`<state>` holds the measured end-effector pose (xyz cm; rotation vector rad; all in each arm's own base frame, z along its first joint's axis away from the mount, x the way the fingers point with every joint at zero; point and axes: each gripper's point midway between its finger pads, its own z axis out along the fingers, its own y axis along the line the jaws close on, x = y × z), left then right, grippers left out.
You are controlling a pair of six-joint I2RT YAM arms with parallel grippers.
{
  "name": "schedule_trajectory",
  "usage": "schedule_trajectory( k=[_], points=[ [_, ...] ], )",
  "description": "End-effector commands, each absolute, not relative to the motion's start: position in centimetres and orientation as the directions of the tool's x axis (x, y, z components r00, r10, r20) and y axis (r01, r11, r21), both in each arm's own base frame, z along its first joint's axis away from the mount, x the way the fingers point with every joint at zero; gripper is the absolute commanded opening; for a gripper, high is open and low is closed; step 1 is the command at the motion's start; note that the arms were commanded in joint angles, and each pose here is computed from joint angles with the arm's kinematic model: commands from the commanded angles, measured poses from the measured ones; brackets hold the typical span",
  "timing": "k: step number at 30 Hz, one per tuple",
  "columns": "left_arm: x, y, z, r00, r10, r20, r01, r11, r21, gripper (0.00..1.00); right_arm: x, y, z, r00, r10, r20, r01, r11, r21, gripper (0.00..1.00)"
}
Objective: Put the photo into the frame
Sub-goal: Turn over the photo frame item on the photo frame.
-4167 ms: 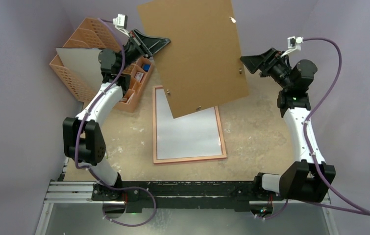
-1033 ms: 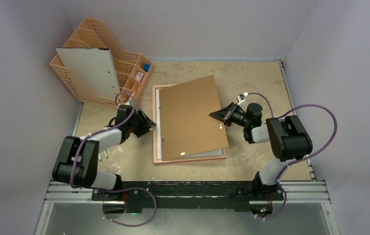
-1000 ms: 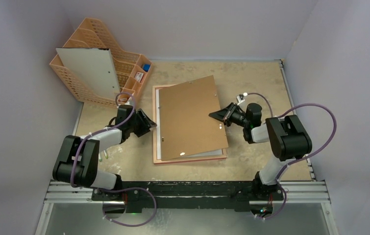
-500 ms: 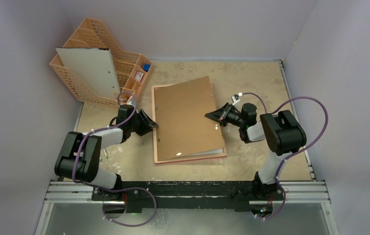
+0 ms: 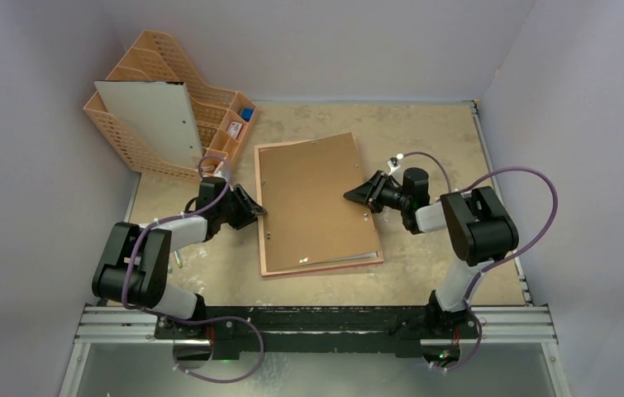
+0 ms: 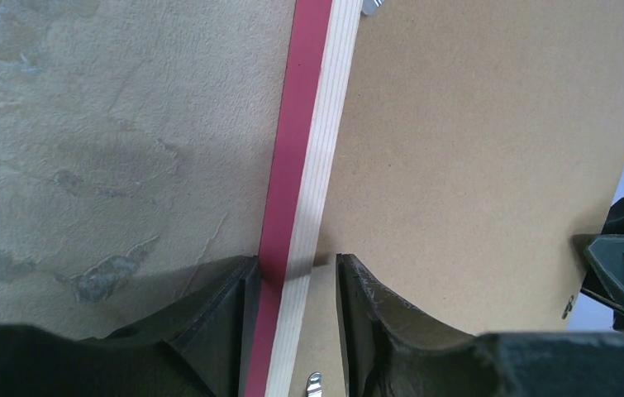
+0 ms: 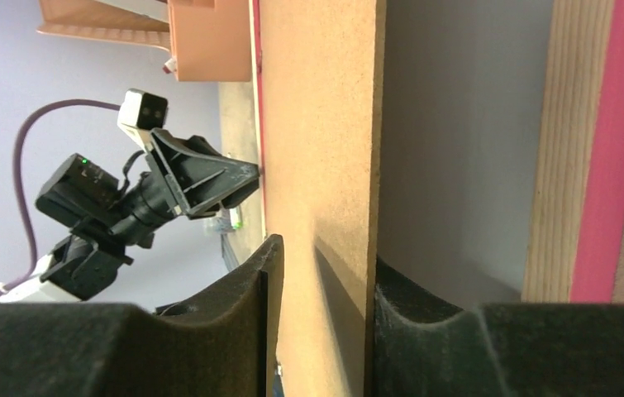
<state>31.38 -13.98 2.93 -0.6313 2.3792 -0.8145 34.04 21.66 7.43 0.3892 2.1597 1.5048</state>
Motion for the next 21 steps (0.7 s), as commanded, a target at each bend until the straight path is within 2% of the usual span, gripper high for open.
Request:
schedule_trajectory(
  k=[1,8,12,16,21],
  points=[
    [31.2,-13.6,2.7,-0.748,-0.565,-0.348,-0.251,0.726,-0.64,0.42,34.9,21.9,9.2,-0.838,0.421,-0.346,-0.144,0.442,0.886,0.41],
    [31.3,-13.7,3.0,-0.744,-0.565,-0.357,-0.239,0.724,-0.647,0.46,35.4,21.0,7.6,-0.867,0.346,-0.357,-0.101,0.581,0.808,0.6],
    [31.4,-13.8,3.3,-0.745,-0.557,-0.367,-0.223,0.726,-0.65,0.48,35.5,20.5,7.4,-0.869,0.306,-0.388,-0.099,0.661,0.744,0.68],
    [31.4,-13.9,3.4,-0.744,-0.556,-0.37,-0.214,0.723,-0.656,0.5,35.0,19.8,6.9,-0.872,0.275,-0.405,-0.096,0.716,0.692,0.73],
    [31.4,-14.2,3.6,-0.75,-0.549,-0.368,-0.196,0.716,-0.67,0.52,34.3,20.0,6.5,-0.88,0.231,-0.414,-0.114,0.745,0.658,0.74]
  ],
)
